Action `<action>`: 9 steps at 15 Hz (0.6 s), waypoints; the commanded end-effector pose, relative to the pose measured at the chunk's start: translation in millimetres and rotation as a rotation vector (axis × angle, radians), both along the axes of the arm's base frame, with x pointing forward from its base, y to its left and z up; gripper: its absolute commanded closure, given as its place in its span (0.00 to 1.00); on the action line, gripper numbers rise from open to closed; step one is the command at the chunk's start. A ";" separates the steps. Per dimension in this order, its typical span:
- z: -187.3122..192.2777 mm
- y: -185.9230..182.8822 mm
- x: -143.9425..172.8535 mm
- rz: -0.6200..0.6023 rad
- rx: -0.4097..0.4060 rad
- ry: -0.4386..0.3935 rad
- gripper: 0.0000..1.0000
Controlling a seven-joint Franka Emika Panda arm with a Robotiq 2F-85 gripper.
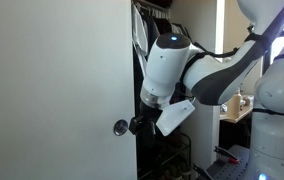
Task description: Slide the closet door slightly to the right
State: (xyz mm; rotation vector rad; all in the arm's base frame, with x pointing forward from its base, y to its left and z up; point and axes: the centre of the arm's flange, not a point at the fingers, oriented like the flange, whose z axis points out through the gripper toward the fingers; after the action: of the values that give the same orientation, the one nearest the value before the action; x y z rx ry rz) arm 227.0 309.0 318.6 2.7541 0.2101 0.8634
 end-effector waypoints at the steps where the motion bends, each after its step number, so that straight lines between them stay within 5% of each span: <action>1: -27.6 -24.7 14.9 0.034 0.007 -0.033 0.00; 9: -32.0 -25.9 52.7 0.107 0.074 -0.069 0.00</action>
State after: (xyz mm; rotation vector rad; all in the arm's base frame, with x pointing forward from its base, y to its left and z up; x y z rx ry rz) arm 265.2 283.5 298.2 2.7669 0.3208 0.9733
